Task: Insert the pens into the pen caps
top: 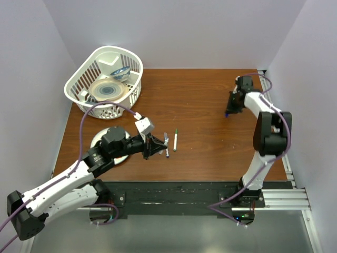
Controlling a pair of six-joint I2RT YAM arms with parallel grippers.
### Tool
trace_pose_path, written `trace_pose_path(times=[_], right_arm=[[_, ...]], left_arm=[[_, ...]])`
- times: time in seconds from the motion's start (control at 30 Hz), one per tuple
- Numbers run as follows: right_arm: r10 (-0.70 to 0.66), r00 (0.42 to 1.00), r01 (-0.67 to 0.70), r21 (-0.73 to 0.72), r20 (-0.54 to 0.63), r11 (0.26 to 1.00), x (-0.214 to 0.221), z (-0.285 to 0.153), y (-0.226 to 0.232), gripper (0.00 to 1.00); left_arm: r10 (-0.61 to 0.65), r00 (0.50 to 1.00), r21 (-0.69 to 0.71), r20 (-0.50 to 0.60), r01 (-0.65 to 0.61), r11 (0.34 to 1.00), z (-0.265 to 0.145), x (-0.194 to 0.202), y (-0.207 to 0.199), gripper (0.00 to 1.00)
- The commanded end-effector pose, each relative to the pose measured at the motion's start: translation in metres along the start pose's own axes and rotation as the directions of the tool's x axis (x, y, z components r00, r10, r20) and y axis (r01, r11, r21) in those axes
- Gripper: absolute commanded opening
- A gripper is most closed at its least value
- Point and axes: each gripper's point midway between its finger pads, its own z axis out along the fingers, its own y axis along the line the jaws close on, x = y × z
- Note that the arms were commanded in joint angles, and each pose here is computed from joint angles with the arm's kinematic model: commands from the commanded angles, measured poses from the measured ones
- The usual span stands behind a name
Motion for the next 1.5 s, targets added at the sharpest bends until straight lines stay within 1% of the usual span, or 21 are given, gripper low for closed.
trace_pose_path(times=[0.0,0.07,0.1,0.13,0.2,0.27,0.3,0.33,0.37,0.4,0.47,0.5,0.57,0.6,0.73,0.83,0.87,0.97,1.2,1.33,1.47], right_arm=[[0.04,0.965,0.059,-0.362,0.26,0.93,-0.005,-0.077,0.127,0.0],[0.065,0.959,0.071,-0.454,0.277,0.888,0.025,-0.106,0.153,0.0],[0.094,0.939,0.094,-0.51,0.331,0.855,0.023,-0.122,0.167,0.0],[0.116,0.948,0.072,-0.556,0.296,0.828,0.044,-0.123,0.172,0.0],[0.161,0.908,0.157,-0.671,0.387,0.724,0.047,-0.176,0.198,0.0],[0.18,0.896,0.203,-0.734,0.406,0.648,0.068,-0.208,0.209,0.0],[0.199,0.877,0.245,-0.762,0.438,0.6,0.069,-0.226,0.215,0.0],[0.211,0.882,0.235,-0.782,0.421,0.577,0.08,-0.228,0.215,0.0],[0.226,0.874,0.265,-0.812,0.43,0.52,0.087,-0.249,0.219,0.0],[0.259,0.855,0.296,-0.833,0.449,0.467,0.086,-0.266,0.222,0.0],[0.294,0.86,0.279,-0.866,0.417,0.414,0.098,-0.276,0.221,0.0],[0.339,0.833,0.314,-0.877,0.438,0.362,0.096,-0.297,0.22,0.0],[0.365,0.839,0.3,-0.903,0.403,0.307,0.109,-0.303,0.22,0.0],[0.385,0.827,0.323,-0.907,0.41,0.271,0.109,-0.314,0.22,0.0],[0.387,0.836,0.329,-0.92,0.388,0.213,0.12,-0.322,0.225,0.0],[0.394,0.846,0.334,-0.934,0.358,0.131,0.132,-0.332,0.232,0.0],[0.41,0.839,0.35,-0.931,0.359,0.1,0.132,-0.339,0.233,0.0],[0.408,0.85,0.333,-0.94,0.332,0.071,0.139,-0.339,0.237,0.0],[0.388,0.863,0.33,-0.943,0.323,0.051,0.149,-0.342,0.242,0.0],[0.361,0.873,0.33,-0.942,0.327,0.057,0.155,-0.34,0.242,0.0],[0.34,0.877,0.33,-0.94,0.34,0.088,0.159,-0.335,0.239,0.0]], left_arm=[[-0.145,0.986,0.147,0.08,0.132,0.98,0.005,-0.009,-0.025,0.0],[-0.181,0.98,0.161,0.087,0.165,0.973,0.007,-0.007,-0.027,0.0],[-0.191,0.977,0.168,0.094,0.174,0.97,0.007,-0.007,-0.027,0.0],[-0.205,0.974,0.174,0.094,0.186,0.967,0.007,-0.003,-0.027,0.0],[-0.224,0.966,0.205,0.133,0.194,0.959,0.007,-0.01,-0.031,0.0],[-0.237,0.958,0.237,0.159,0.196,0.951,0.008,-0.012,-0.035,0.0],[-0.241,0.956,0.25,0.169,0.195,0.948,0.008,-0.013,-0.036,0.0],[-0.252,0.955,0.265,0.156,0.205,0.942,0.009,-0.007,-0.037,0.0],[-0.255,0.949,0.291,0.186,0.195,0.937,0.008,-0.014,-0.04,0.0],[-0.266,0.948,0.3,0.177,0.206,0.932,0.011,-0.008,-0.04,0.0],[-0.28,0.938,0.344,0.202,0.2,0.917,0.01,-0.015,-0.046,0.0],[-0.292,0.937,0.347,0.19,0.214,0.913,0.013,-0.01,-0.044,0.0],[-0.301,0.932,0.358,0.2,0.217,0.908,0.014,-0.012,-0.044,0.0],[-0.307,0.932,0.358,0.192,0.224,0.906,0.017,-0.01,-0.043,0.0],[-0.308,0.929,0.387,0.205,0.212,0.897,0.021,-0.014,-0.046,0.0],[-0.314,0.926,0.387,0.208,0.217,0.896,0.024,-0.016,-0.044,0.0],[-0.316,0.925,0.389,0.209,0.218,0.895,0.025,-0.017,-0.044,0.0],[-0.327,0.923,0.39,0.203,0.23,0.892,0.029,-0.018,-0.043,0.0],[-0.32,0.928,0.383,0.19,0.23,0.895,0.036,-0.017,-0.041,0.0],[-0.308,0.932,0.37,0.192,0.222,0.902,0.036,-0.017,-0.039,0.0],[-0.298,0.935,0.357,0.193,0.216,0.909,0.036,-0.017,-0.037,0.0]])
